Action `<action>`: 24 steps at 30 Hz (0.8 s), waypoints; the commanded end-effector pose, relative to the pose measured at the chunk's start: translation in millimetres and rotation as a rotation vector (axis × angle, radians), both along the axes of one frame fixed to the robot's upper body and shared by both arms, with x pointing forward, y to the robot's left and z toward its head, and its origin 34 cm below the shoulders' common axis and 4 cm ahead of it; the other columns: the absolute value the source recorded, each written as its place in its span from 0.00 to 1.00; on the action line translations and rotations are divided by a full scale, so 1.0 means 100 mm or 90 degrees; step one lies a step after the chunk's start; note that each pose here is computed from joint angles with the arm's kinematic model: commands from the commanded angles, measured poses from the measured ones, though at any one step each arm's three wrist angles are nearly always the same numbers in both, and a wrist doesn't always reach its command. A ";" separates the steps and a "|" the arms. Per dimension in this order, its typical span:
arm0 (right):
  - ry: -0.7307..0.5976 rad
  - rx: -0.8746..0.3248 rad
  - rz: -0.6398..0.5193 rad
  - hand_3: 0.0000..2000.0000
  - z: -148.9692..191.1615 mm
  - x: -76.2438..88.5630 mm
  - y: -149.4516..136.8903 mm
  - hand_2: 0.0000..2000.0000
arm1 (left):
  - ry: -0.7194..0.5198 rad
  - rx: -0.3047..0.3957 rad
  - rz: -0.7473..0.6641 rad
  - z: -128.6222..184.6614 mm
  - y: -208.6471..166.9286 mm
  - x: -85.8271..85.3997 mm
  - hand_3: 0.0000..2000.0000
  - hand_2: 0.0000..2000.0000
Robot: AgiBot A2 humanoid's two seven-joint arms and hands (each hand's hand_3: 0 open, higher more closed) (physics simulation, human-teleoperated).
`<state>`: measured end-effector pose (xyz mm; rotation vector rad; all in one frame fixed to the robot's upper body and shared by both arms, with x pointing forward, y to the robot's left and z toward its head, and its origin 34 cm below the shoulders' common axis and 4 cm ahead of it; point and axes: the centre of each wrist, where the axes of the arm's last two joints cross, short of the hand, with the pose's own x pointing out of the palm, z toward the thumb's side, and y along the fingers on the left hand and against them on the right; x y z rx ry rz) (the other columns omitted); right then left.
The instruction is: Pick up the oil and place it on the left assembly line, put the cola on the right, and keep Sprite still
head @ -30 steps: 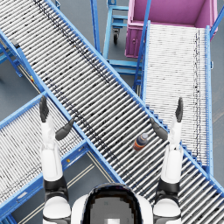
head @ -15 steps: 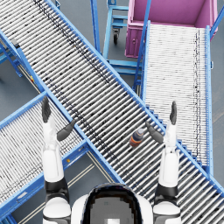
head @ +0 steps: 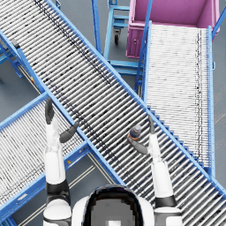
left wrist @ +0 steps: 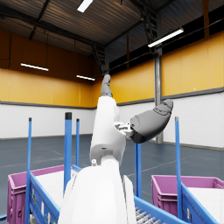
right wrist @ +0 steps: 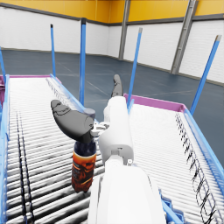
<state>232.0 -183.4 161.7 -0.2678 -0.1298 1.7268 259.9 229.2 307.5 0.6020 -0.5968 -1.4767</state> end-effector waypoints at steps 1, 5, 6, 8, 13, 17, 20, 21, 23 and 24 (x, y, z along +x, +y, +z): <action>0.067 -0.008 0.023 0.00 -0.27 0.10 0.13 0.00 | -0.007 -0.001 0.002 0.03 0.01 0.00 0.00 0.00; 0.142 -0.007 0.001 0.00 -0.55 0.36 0.13 0.00 | -0.002 -0.001 -0.002 0.01 -0.01 0.00 0.00 0.00; 0.163 -0.011 0.008 0.00 -0.63 0.39 0.18 0.00 | 0.000 0.001 -0.007 0.00 -0.03 -0.01 0.00 0.00; 0.205 -0.015 0.007 0.00 -0.78 0.52 0.22 0.00 | 0.006 -0.002 -0.005 -0.03 -0.03 0.00 0.00 0.00; 0.262 -0.027 0.019 0.00 -0.97 0.65 0.35 0.00 | 0.012 -0.004 -0.007 -0.03 -0.03 0.04 0.00 0.00; 0.299 -0.031 0.016 0.00 -1.07 0.76 0.40 0.00 | 0.011 -0.009 -0.002 -0.03 -0.01 0.04 0.00 0.00; 0.304 -0.027 0.000 0.33 -1.09 0.78 0.38 1.00 | 0.008 -0.008 -0.004 -0.02 -0.02 0.03 0.00 0.00; 0.292 -0.025 0.004 0.49 -1.05 0.78 0.39 1.00 | 0.009 -0.007 -0.009 -0.02 -0.04 0.04 0.00 0.00; 0.280 -0.023 0.005 0.82 -1.00 0.78 0.40 1.00 | 0.018 -0.009 -0.008 -0.07 -0.04 0.04 0.00 0.00; 0.265 -0.019 0.001 0.98 -0.95 0.78 0.40 1.00 | 0.010 -0.008 -0.009 -0.03 -0.04 0.03 0.00 0.00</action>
